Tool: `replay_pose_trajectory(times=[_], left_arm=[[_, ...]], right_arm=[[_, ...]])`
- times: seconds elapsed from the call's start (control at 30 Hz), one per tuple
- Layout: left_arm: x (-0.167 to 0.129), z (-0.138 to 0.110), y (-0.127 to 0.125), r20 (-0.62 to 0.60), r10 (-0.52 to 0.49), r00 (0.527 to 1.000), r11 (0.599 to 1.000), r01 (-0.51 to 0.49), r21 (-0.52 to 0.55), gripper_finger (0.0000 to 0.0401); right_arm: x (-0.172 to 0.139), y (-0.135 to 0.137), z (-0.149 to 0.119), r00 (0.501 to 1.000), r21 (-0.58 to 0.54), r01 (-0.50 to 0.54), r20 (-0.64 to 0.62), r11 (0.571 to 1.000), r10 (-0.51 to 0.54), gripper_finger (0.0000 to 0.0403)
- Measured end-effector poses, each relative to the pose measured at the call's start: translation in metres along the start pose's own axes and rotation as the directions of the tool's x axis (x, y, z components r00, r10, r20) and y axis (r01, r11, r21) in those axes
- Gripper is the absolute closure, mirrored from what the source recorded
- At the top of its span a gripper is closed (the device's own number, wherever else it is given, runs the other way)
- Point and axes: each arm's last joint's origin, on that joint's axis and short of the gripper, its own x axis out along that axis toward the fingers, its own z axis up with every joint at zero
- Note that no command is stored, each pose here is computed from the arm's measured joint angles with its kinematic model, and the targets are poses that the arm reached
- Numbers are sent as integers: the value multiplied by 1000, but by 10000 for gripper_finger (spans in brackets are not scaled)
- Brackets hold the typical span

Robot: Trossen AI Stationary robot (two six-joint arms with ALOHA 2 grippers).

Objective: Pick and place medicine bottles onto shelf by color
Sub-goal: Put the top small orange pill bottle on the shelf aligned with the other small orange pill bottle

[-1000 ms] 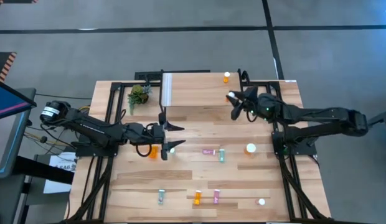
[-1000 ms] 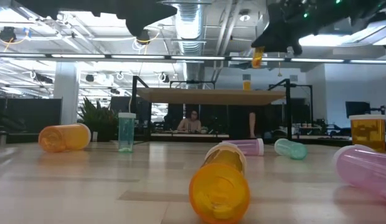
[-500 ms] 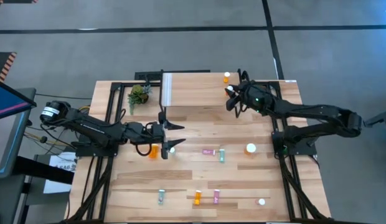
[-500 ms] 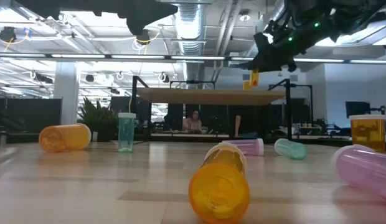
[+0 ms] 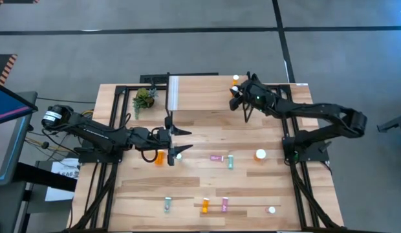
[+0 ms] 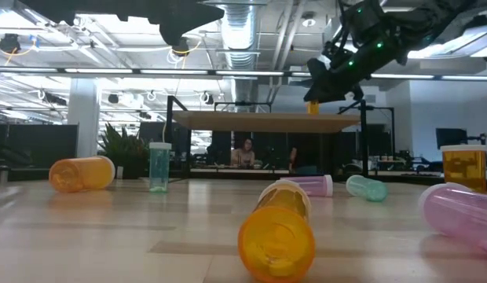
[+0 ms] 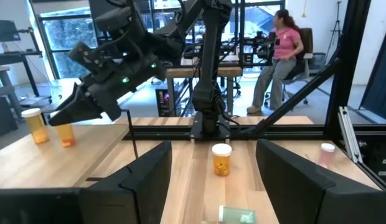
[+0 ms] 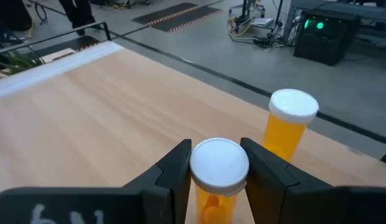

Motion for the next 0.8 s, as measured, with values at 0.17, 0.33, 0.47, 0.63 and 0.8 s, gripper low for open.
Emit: replay_pose_trajectory(times=[0.17, 0.33, 0.47, 0.63, 0.8], left_arm=[[0, 0, 0, 0, 0, 1000, 1000, 0, 0, 179], [0, 0, 0, 0, -1, 1000, 1000, 1, 0, 179], [0, 0, 0, 0, -1, 1000, 1000, 1, 0, 179], [0, 0, 0, 0, -1, 1000, 1000, 1, 0, 179], [0, 0, 0, 0, -1, 1000, 1000, 1, 0, 179]], right_arm=[[4, 2, 1, 1000, -11, 2, -9, 1000, -2, 252], [4, 2, 3, 1000, -21, 2, -10, 1000, -2, 251], [4, 0, 4, 1000, -22, 10, -13, 1000, -11, 256], [5, -3, 3, 999, -26, 28, -30, 999, -29, 259], [5, -4, 2, 999, -29, 31, -41, 999, -33, 254]])
